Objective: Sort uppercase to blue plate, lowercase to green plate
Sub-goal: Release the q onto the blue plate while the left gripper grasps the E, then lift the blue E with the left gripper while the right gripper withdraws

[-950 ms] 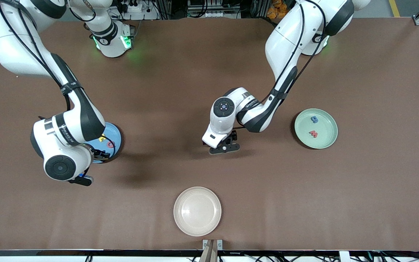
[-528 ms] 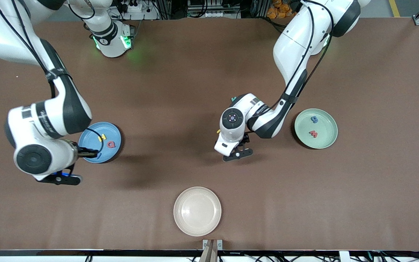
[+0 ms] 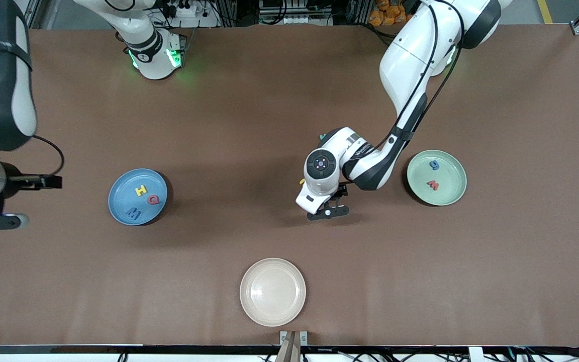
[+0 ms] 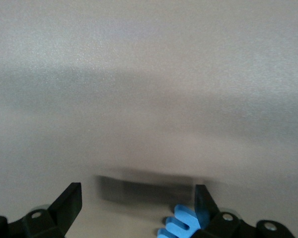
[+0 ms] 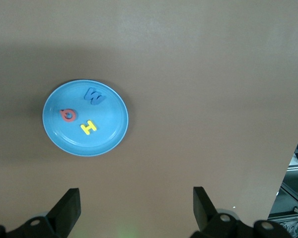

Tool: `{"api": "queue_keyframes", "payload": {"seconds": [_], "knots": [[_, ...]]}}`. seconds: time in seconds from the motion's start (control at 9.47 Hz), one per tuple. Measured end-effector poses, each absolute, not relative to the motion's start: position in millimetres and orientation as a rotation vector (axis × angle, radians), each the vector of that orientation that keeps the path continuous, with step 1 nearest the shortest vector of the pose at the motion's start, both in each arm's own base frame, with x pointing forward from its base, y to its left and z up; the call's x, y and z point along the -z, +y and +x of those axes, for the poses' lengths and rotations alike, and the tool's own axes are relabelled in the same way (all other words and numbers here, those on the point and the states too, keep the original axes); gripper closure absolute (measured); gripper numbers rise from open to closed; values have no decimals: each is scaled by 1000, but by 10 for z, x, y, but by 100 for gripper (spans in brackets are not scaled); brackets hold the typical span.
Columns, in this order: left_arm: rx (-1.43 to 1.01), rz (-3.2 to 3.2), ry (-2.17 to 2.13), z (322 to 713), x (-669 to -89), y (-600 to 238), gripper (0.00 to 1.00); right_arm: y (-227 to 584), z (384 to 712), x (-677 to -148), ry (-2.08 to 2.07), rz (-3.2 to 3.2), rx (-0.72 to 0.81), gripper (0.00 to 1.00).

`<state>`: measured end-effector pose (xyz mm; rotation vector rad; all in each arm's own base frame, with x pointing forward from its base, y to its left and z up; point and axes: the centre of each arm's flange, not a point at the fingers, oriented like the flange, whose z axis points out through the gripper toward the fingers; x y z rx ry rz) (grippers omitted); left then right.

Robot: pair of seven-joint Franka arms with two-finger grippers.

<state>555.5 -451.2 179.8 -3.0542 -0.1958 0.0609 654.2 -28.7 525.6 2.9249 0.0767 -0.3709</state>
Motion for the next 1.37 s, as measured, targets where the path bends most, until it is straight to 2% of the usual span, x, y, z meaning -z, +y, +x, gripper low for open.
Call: {"api": "queue_keyframes", "payload": {"seconds": [0.53, 1.06, 1.37], "knots": [[-117, -3046, -6, 5322, -1789, -4526, 0, -230, 6078, -5954, 58, 3069, 251, 0], [-101, -3076, 23, 5232, -1773, -4622, 0, -221, 5793, -5779, 109, 3132, 84, 0], [-70, -3100, 41, 5192, -1764, -4688, 0, -239, 5654, -5752, 132, 3134, 41, 0]]}}
